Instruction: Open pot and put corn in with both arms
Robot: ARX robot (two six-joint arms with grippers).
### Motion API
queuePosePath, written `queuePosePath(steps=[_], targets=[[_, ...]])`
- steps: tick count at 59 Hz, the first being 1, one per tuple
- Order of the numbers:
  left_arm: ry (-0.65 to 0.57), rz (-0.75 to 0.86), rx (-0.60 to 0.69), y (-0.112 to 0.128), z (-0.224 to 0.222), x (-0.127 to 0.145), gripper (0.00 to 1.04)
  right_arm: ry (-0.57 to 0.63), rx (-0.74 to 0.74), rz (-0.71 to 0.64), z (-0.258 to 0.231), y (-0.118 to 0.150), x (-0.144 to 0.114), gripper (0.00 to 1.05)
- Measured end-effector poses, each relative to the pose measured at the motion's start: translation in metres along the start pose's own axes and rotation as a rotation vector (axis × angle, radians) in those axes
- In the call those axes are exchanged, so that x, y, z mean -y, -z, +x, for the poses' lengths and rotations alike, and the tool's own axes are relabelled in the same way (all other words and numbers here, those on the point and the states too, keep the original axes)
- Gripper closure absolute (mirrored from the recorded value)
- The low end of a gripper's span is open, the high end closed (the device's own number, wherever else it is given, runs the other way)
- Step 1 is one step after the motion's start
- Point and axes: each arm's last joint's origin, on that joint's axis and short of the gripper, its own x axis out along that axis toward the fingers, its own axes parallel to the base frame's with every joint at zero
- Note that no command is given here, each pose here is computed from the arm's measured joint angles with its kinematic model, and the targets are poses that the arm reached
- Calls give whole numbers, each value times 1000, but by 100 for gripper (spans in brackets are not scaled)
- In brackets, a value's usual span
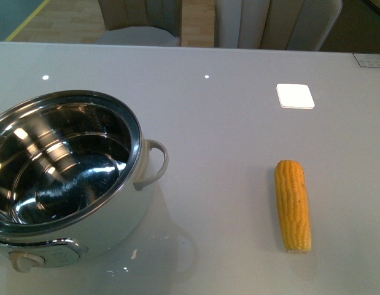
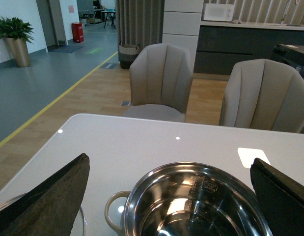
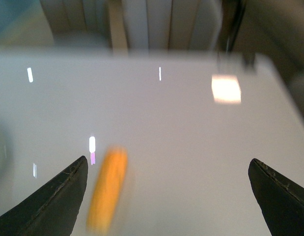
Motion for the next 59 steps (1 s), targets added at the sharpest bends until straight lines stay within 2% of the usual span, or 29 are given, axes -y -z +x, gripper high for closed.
queuePosePath(steps=[3,5,9,24,40,49,59], targets=[[0,0,1,0,0,0,7,-12,-227,-3,4,2,-1,9],[0,0,1,0,0,0,7,-12,-313,-7,7,6,-1,9],[0,0,1,0,0,0,7,-14,-392,-18,15,10,-3,9],[0,0,1,0,0,0,7,-36,-380,-40,53,-4,-15,9],[0,0,1,0,0,0,7,-106,-407,-63,122,-13,-50,9],[0,0,1,0,0,0,7,-101,-473,-63,160,2,-69,9],[0,0,1,0,0,0,7,-60,-600,-64,197,38,-82,9]])
